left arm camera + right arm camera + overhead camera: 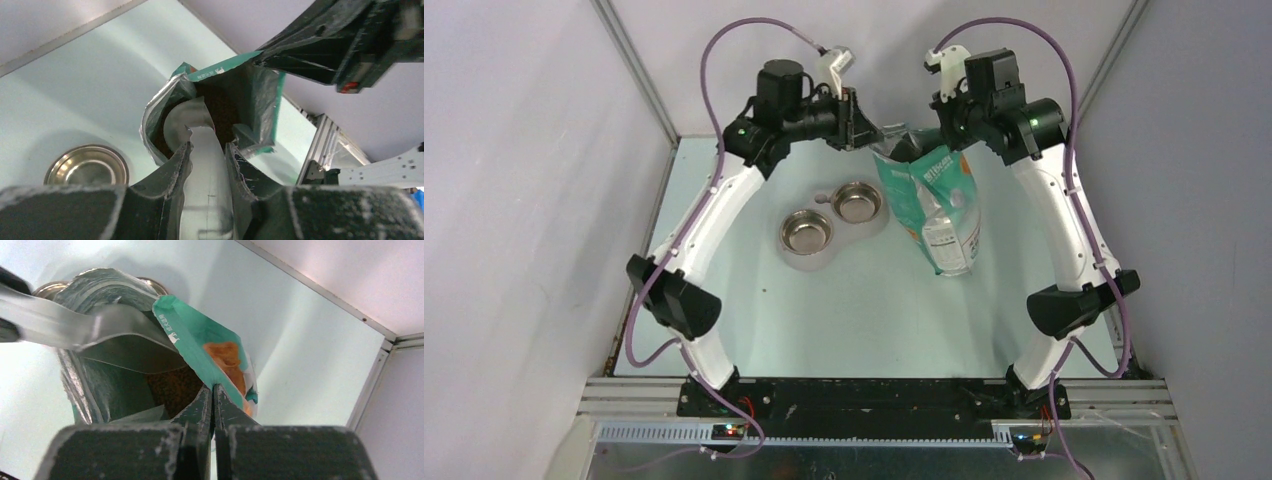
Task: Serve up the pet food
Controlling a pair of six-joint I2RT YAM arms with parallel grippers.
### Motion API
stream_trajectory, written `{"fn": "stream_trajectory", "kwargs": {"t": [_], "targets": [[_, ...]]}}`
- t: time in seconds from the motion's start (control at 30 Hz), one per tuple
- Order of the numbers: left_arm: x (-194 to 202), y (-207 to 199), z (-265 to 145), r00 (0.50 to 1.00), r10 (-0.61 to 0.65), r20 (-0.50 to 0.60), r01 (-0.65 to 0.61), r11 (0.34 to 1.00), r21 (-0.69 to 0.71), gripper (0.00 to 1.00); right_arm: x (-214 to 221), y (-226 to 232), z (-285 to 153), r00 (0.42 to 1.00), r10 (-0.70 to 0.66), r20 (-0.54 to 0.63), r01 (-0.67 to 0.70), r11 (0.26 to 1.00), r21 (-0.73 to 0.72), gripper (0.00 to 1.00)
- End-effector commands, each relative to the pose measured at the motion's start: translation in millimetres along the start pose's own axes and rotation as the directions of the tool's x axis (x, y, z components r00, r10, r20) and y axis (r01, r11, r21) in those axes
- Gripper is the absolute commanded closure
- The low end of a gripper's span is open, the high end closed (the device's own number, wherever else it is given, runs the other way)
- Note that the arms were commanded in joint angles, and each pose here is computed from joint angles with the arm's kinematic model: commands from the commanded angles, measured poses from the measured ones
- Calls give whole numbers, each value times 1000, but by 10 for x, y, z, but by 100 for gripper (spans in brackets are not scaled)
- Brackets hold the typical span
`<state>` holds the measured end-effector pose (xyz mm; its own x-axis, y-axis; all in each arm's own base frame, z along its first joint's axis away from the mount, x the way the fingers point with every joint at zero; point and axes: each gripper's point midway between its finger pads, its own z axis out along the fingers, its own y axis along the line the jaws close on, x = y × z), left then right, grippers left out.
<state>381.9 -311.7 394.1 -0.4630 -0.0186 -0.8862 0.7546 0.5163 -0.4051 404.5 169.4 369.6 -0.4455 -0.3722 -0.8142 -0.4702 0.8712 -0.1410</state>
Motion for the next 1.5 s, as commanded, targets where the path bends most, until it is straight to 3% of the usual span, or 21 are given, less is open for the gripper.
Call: {"fn": "stream_trajectory", "kwargs": {"t": [0.0,0.23,0.4,0.63,0.73,0.97,1.2,1.47], "targets": [[122,129,148,996,59,-64,-61,997,-40,100,-666,134,-285,963,42,265,-29,998,-51,100],[426,-10,484,967,231,-109,-235,972,-26,100,-553,259,-263,969,100,225,-81,992,-93,100],[531,93,691,936,340,-95,-349,930,-112,100,-355,432,-91,978,150,144,-129,981,-141,100],[974,492,865,911,360,-201,-407,866,-292,100,-174,470,183,976,210,56,-200,970,-140,100],[1268,618,894,904,340,-260,-410,862,-297,100,-89,452,264,973,227,28,-222,967,-121,100],[1935,448,1176,931,189,-313,-246,957,-155,100,102,439,417,957,286,-38,-289,949,-124,100],[2456,324,1320,916,59,-398,-117,985,-123,100,524,379,644,941,309,-140,-327,936,-129,100],[2557,238,1192,882,-74,-466,32,995,-98,100,744,435,738,929,322,-184,-352,922,-161,100]]}}
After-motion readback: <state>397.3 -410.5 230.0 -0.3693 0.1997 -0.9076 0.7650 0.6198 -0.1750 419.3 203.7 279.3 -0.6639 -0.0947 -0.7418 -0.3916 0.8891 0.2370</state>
